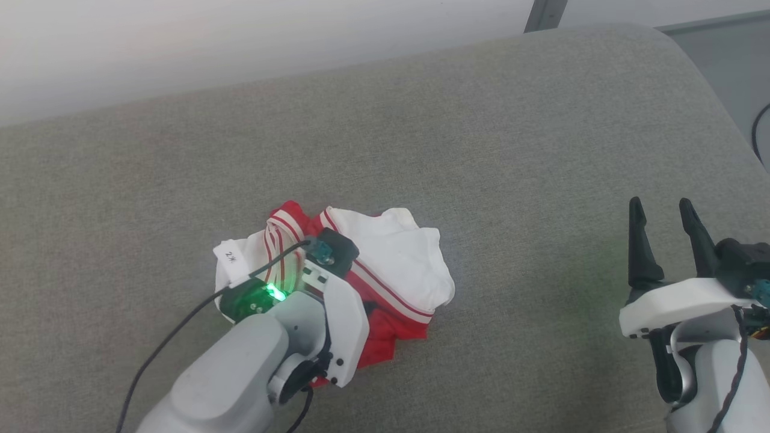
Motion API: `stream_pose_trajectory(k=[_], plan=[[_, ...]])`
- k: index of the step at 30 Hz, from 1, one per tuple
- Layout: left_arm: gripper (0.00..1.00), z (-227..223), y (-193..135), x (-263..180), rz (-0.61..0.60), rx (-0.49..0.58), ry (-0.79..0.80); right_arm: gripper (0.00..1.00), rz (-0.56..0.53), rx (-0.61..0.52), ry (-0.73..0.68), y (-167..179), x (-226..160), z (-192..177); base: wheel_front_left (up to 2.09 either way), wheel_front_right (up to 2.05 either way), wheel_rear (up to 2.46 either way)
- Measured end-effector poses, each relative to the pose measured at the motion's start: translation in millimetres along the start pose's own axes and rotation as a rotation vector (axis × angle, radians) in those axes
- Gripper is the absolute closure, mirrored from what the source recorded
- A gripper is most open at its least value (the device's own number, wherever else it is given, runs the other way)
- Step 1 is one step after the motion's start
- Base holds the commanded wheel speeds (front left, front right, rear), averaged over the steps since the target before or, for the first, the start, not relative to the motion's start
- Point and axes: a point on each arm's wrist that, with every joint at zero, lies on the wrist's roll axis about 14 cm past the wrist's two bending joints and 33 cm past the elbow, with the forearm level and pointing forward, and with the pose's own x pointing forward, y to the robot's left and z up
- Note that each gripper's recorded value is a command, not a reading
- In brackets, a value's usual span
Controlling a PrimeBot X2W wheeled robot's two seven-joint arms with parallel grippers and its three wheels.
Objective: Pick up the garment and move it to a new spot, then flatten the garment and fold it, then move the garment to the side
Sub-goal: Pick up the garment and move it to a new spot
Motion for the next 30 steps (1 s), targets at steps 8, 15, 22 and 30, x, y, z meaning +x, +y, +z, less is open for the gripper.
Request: stream_pose_trajectory(k=[8, 15, 22, 30], plan=[[0.00, -10, -1, 12, -0.010, 0.010, 0.026, 0.00, 0.029, 0.003, 0.001, 11, 5, -1, 0.00, 0.00, 0.00], [0.00, -1, 7, 7, 0.008, 0.028, -0.022, 0.00, 0.050, 0.007, -0.003, 19, 7, 0, 0.00, 0.00, 0.00], [0.00, 18, 21, -18, 0.054, 0.072, -0.119, 0.00, 0.079, 0.005, -0.029, 27, 8, 10, 0.00, 0.00, 0.00], [0.00, 40, 51, -77, 0.181, 0.068, -0.316, 0.00, 0.136, 0.010, -0.050, 45, 3, 21, 0.00, 0.00, 0.00]])
